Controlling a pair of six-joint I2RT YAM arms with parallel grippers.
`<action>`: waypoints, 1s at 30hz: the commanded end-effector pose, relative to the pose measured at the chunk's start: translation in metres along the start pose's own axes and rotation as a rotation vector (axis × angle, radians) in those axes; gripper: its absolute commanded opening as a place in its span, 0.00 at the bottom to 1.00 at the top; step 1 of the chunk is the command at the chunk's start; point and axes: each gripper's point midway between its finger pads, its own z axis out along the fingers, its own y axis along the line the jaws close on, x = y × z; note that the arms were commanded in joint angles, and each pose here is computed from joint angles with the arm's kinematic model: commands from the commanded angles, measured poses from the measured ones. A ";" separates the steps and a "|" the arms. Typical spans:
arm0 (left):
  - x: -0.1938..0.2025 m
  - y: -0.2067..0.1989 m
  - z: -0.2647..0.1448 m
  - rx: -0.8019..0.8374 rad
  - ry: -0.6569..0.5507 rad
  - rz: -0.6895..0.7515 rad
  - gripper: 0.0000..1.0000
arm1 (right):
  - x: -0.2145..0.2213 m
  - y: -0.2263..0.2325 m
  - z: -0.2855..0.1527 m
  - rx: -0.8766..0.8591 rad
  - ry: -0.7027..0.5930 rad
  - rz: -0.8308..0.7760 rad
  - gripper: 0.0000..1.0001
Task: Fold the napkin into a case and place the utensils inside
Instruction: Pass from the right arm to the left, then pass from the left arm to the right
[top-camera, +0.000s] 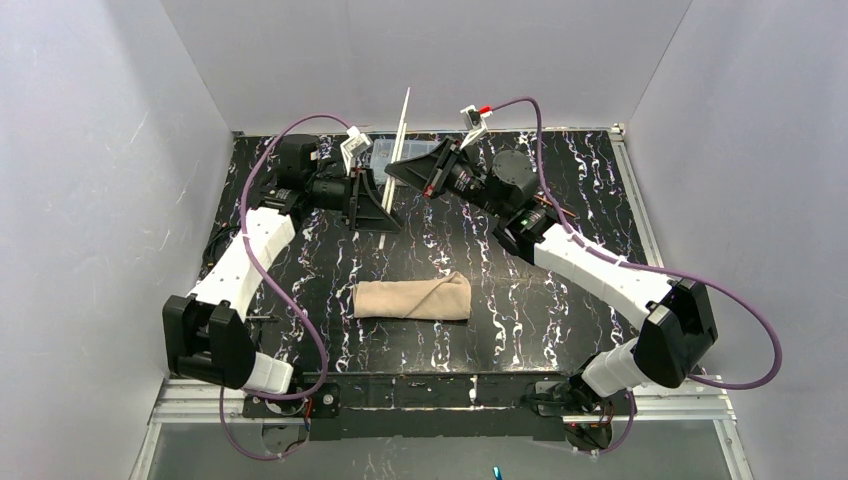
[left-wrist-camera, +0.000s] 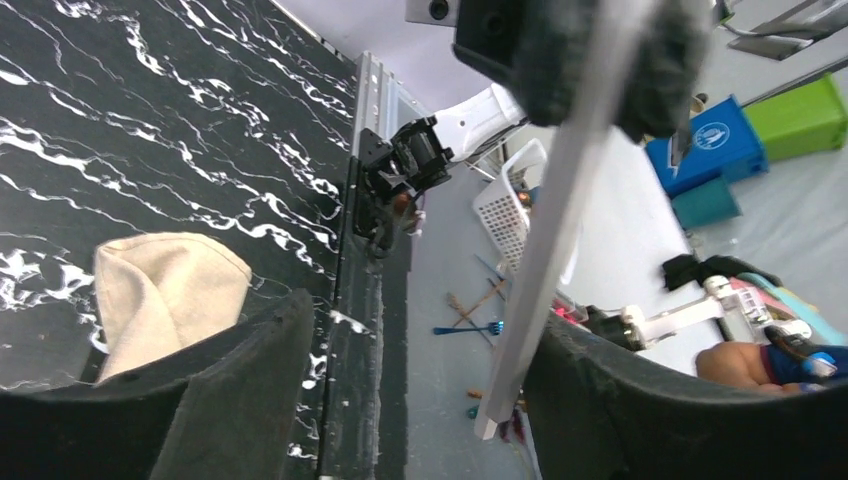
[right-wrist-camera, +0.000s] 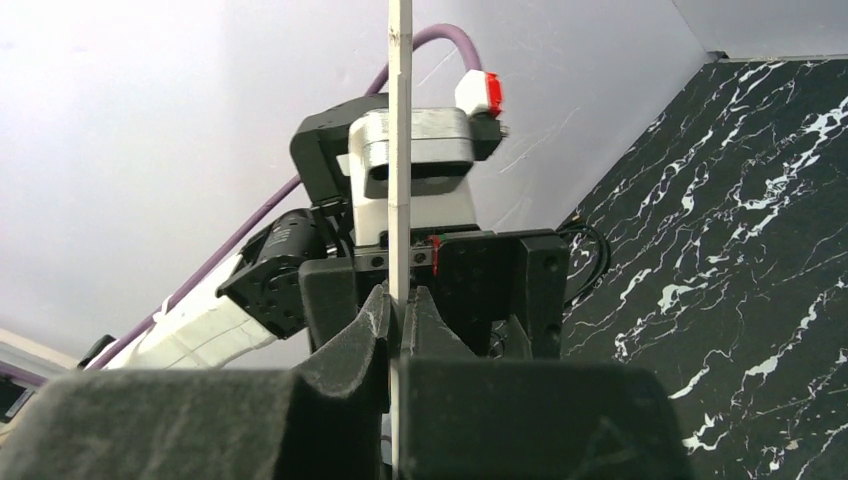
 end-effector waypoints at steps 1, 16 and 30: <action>-0.008 -0.019 -0.003 0.062 0.010 0.013 0.58 | -0.013 0.025 -0.001 -0.066 -0.077 -0.033 0.01; 0.032 -0.004 -0.016 -0.106 0.138 0.135 0.00 | 0.007 0.022 -0.031 -0.116 0.334 -0.226 0.53; 0.157 0.013 -0.084 -0.119 0.767 0.234 0.00 | -0.004 0.015 -0.126 0.079 0.694 -0.616 0.84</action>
